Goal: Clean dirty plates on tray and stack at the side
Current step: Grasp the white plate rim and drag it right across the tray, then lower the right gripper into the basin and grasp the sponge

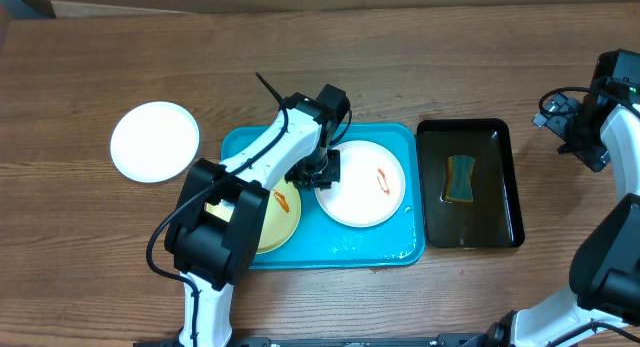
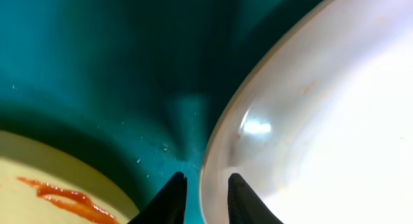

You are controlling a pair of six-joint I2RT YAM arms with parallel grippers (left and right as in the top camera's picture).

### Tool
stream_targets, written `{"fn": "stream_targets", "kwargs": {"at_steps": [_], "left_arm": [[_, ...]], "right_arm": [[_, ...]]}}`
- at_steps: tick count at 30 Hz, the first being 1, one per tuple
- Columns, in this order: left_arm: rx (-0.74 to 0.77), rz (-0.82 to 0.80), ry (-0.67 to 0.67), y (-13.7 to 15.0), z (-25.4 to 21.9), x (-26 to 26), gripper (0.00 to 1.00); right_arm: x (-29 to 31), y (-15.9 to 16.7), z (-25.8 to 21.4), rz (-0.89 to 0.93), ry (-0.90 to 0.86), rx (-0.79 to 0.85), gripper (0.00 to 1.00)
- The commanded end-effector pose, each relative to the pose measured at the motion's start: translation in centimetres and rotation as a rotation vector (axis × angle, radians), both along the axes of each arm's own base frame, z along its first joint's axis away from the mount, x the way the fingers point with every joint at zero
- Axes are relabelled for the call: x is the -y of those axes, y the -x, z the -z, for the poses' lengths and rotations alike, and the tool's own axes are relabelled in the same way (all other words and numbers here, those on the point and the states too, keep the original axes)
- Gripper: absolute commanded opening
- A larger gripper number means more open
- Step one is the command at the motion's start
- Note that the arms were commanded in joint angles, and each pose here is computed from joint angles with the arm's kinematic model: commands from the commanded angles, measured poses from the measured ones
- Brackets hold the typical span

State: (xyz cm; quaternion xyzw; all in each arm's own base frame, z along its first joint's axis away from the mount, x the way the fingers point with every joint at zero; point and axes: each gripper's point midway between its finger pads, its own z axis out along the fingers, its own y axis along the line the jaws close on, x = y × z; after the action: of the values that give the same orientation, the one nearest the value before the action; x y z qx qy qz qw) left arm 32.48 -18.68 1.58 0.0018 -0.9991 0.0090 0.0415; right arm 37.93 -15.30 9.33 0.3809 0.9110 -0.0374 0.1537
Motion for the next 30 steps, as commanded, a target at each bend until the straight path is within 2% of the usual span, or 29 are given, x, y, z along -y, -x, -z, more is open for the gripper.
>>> {"fn": "stream_targets", "kwargs": {"at_steps": [1, 8, 12, 17, 20, 24, 25, 29, 30], "left_arm": [[0.003, 0.002, -0.019, -0.4, 0.5, -0.8, 0.23], [0.031, 0.006, 0.008, -2.1, -0.6, -1.4, 0.27], [0.044, 0.031, 0.02, -2.4, -0.6, -1.2, 0.24], [0.049, 0.118, 0.11, -2.5, -0.7, 0.7, 0.24], [0.051, 0.119, 0.112, -2.5, -0.7, 0.7, 0.24], [0.053, 0.124, 0.112, -2.6, -0.7, 0.7, 0.21], [0.054, 0.127, 0.113, -2.6, -0.7, 0.8, 0.2], [0.063, 0.134, 0.117, -2.7, -0.7, 1.0, 0.19], [0.064, 0.134, 0.117, -2.8, -0.7, 1.0, 0.19]], "right_arm": [[0.2, 0.0, -0.3, 0.005, 0.012, 0.006, 1.0], [0.2, 0.0, -0.3, 0.005, 0.012, 0.006, 1.0], [0.2, 0.0, -0.3, 0.005, 0.012, 0.006, 1.0], [0.2, 0.0, -0.3, 0.005, 0.012, 0.006, 1.0], [0.2, 0.0, -0.3, 0.005, 0.012, 0.006, 1.0], [0.4, -1.7, -0.9, 0.002, 0.017, 0.083, 1.0], [-0.2, -2.2, -0.9, -0.013, -0.019, 0.107, 1.0], [-7.4, -2.6, -1.4, -0.176, -0.396, 0.171, 1.0], [-8.7, -2.5, -1.8, -0.241, -0.455, 0.182, 0.86]]}}
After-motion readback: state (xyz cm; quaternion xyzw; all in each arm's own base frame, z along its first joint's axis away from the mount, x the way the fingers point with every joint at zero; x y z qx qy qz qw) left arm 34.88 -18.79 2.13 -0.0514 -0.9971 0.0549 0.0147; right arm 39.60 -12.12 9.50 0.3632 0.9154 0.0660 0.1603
